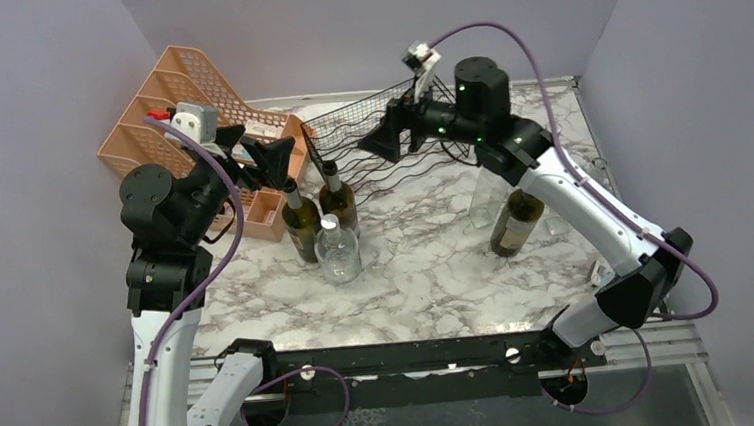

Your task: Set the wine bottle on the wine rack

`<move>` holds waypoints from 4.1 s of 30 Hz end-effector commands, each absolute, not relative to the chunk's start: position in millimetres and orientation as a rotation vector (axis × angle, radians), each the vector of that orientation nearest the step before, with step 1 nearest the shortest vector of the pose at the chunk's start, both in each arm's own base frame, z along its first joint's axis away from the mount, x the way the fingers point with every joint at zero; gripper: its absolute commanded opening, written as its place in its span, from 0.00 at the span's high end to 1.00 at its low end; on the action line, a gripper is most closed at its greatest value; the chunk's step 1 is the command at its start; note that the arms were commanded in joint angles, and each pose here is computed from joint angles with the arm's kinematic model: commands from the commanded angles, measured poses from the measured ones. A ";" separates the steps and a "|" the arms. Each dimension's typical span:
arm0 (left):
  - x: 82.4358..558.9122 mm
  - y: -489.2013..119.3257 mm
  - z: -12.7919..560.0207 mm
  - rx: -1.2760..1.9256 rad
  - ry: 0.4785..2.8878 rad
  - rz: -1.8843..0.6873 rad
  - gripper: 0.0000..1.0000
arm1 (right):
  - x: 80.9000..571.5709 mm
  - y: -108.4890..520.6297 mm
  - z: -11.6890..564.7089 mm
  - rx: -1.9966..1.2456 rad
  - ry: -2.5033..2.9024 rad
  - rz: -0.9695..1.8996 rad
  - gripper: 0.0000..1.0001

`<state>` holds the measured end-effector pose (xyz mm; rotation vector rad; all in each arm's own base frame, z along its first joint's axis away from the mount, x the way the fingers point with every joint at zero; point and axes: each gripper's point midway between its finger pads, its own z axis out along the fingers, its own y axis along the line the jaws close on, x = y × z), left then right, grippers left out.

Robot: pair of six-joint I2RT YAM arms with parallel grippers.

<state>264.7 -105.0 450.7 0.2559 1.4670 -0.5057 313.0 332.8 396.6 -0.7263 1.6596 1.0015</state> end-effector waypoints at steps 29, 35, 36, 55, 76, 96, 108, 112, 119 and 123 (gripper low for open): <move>241.9 -139.6 485.1 0.457 1.315 -0.668 0.01 | 315.0 452.7 286.5 -1.014 1.634 0.684 0.67; 232.5 -144.9 489.0 0.531 1.264 -0.668 0.01 | 312.1 439.1 298.0 -0.981 1.574 0.655 0.91; 231.7 -146.4 488.2 0.538 1.263 -0.678 0.01 | 311.5 434.8 299.6 -0.973 1.570 0.644 0.95; 215.1 -199.7 474.8 0.762 1.190 -1.055 0.01 | 282.6 298.4 356.5 -0.579 1.605 0.451 0.99; 259.5 -316.9 339.9 1.109 1.241 -0.996 0.01 | 252.4 245.7 465.8 -0.365 1.519 0.547 0.99; 263.3 -349.1 300.1 1.160 1.147 -0.942 0.01 | 238.8 251.8 502.2 -0.279 1.452 0.732 0.99; 279.3 -341.4 323.0 1.104 1.054 -0.783 0.58 | 229.6 242.1 486.8 -0.303 1.534 0.714 0.99; 289.3 -339.2 330.8 1.107 1.015 -0.698 1.00 | 222.8 236.0 475.0 -0.335 1.581 0.697 0.48; 301.5 -339.8 344.9 1.153 0.912 -0.561 1.00 | 209.7 212.2 460.8 -0.394 1.663 0.612 0.16; 305.4 -338.3 338.4 1.267 0.767 -0.386 1.00 | 201.7 208.3 459.2 -0.439 1.666 0.614 0.16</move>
